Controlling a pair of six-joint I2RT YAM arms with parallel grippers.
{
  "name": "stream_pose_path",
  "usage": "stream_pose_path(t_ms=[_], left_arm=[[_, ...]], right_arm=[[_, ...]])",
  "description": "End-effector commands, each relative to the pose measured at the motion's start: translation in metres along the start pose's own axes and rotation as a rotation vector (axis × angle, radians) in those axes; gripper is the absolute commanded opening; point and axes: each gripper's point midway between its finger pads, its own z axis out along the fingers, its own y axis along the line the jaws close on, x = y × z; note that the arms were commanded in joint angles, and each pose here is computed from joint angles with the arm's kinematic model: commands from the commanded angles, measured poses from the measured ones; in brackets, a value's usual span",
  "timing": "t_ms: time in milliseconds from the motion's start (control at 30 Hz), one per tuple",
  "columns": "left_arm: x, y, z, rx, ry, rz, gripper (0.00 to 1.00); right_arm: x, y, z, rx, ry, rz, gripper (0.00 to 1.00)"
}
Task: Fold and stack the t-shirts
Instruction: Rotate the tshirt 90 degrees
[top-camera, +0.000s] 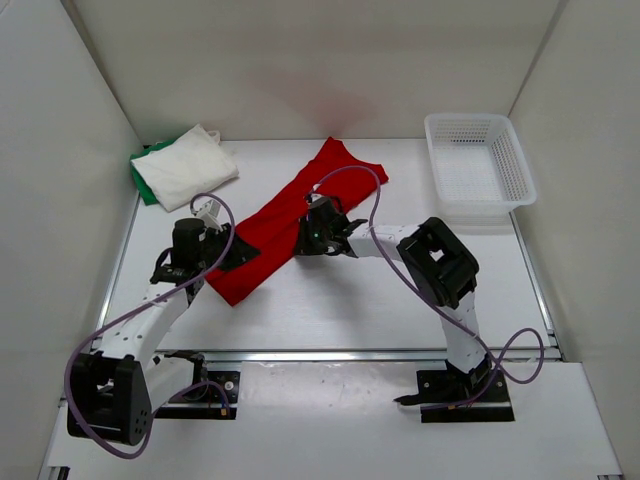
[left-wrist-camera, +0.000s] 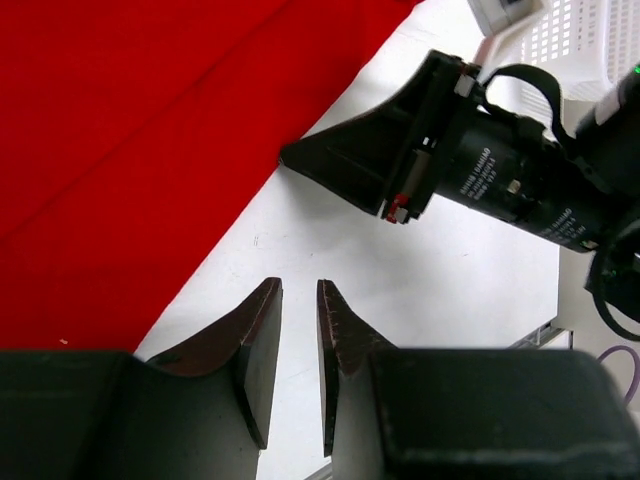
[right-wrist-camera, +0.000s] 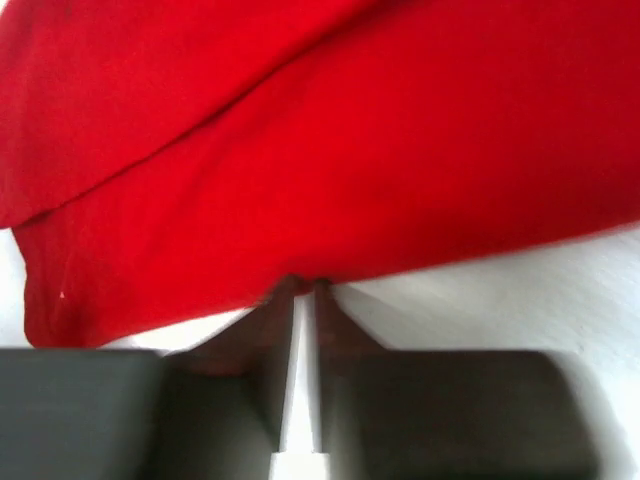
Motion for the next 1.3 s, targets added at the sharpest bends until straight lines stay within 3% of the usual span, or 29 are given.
stream_pose_path(t_ms=[0,167,300,433,500,667,800,933,1033,1100,1167,1233,1267], left_arm=[[-0.006,-0.005,0.001,0.012,-0.023,0.037,0.32],[0.002,-0.007,0.008,-0.008,0.002,0.068,0.32],[0.024,-0.007,0.015,-0.008,0.062,0.084,0.33],[0.058,0.004,0.017,-0.035,0.139,0.103,0.35],[0.068,0.010,0.018,-0.052,0.159,0.096,0.37],[0.092,0.018,0.019,-0.069,0.225,0.098,0.45],[0.109,0.023,0.020,-0.090,0.282,0.125,0.50],[0.117,0.030,0.017,-0.099,0.301,0.123,0.51],[0.129,0.037,0.016,-0.118,0.340,0.130,0.52],[0.136,0.040,0.015,-0.111,0.358,0.121,0.50],[0.142,0.039,0.014,-0.098,0.372,0.112,0.49],[0.145,0.038,0.013,-0.085,0.385,0.105,0.49],[0.147,0.035,0.013,-0.071,0.393,0.108,0.49]], right_arm=[[-0.001,-0.016,0.010,0.042,0.006,0.041,0.04],[-0.004,-0.066,-0.037,0.068,-0.010,0.060,0.00],[0.013,-0.117,-0.101,0.123,0.024,0.110,0.00],[0.016,-0.143,-0.139,0.161,0.005,0.129,0.35],[-0.014,-0.158,-0.153,0.193,-0.113,0.153,0.42],[-0.107,-0.185,-0.154,0.247,-0.313,0.138,0.47],[-0.155,-0.212,-0.133,0.251,-0.383,0.177,0.48],[-0.166,-0.235,-0.101,0.273,-0.349,0.218,0.51],[-0.172,-0.240,-0.076,0.264,-0.288,0.233,0.47],[-0.182,-0.240,-0.061,0.254,-0.282,0.218,0.33],[-0.185,-0.234,-0.049,0.220,-0.257,0.213,0.12],[-0.190,-0.228,-0.036,0.196,-0.233,0.184,0.01],[-0.195,-0.221,-0.025,0.174,-0.210,0.175,0.00]])
